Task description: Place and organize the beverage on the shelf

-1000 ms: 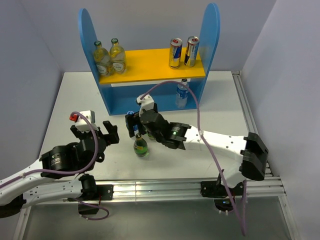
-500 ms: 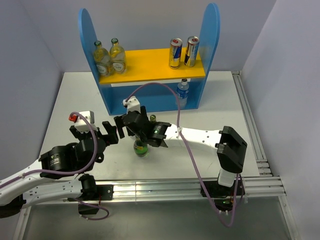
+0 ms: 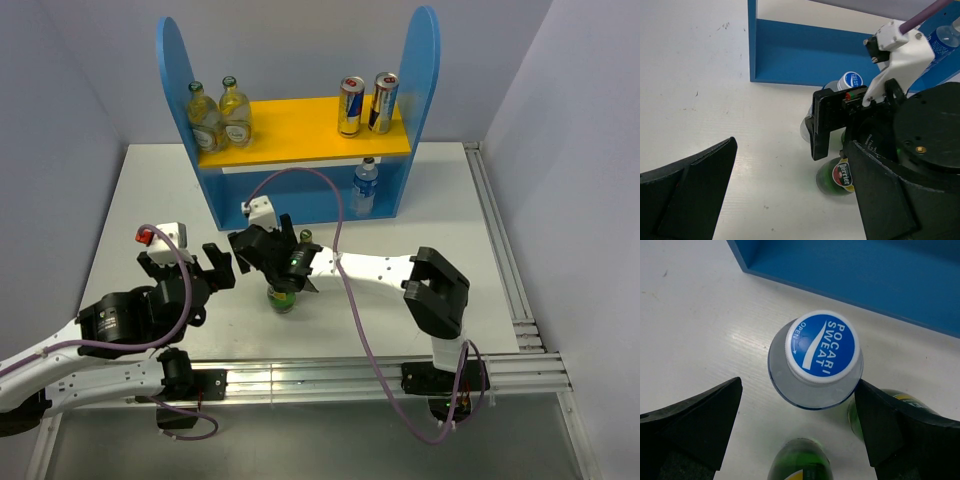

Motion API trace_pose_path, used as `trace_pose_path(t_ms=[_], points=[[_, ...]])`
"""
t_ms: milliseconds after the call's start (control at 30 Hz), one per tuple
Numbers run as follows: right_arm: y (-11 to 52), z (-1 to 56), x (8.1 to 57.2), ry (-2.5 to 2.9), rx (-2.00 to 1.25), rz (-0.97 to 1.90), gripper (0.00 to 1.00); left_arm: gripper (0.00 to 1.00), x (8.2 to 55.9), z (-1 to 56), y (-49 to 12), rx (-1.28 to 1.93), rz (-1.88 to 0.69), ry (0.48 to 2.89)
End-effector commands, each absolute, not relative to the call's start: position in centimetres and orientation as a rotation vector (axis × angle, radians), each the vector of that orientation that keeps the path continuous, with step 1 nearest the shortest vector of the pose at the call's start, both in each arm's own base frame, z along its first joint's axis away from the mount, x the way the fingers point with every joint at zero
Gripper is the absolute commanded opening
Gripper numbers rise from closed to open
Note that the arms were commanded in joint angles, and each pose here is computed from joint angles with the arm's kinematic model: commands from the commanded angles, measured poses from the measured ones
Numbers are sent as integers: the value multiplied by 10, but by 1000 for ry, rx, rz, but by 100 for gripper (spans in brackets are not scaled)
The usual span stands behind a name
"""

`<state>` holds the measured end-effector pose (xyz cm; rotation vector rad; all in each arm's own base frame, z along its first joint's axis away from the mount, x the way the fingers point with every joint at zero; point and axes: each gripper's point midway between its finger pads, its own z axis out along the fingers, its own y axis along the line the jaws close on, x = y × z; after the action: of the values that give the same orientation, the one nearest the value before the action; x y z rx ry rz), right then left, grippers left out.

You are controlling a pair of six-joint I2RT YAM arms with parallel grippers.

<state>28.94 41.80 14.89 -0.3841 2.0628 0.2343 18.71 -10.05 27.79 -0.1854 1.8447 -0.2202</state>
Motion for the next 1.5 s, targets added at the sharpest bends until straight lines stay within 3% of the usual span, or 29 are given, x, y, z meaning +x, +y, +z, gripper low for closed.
trace_pose_path(t_ms=[0,267,667,700,767,900,933,1167,1300,1467], points=[[426,158,297,2038,-336,232,100,99,187,282,-101,-207,-232,1834],[429,142,309,2015,-314,206,98,99,187,281,-102,-207,-236,1836],[420,143,336,1893,-192,122,77,99,188,280,-103,-201,-220,1844],[419,141,338,1893,-188,113,66,99,188,280,-103,-199,-223,1844],[420,141,341,1888,-192,114,55,99,188,280,-103,-202,-226,1842],[421,148,344,1888,-196,97,12,99,188,281,-103,-202,-230,1840],[421,154,344,1884,-190,104,10,99,188,281,-103,-200,-227,1842],[402,238,342,1793,-126,136,6,99,188,280,-103,-201,-218,1843],[370,314,337,1685,-67,129,7,99,188,278,-103,-199,-212,1846],[328,365,341,1610,13,55,7,99,189,277,-104,-199,-204,1849]])
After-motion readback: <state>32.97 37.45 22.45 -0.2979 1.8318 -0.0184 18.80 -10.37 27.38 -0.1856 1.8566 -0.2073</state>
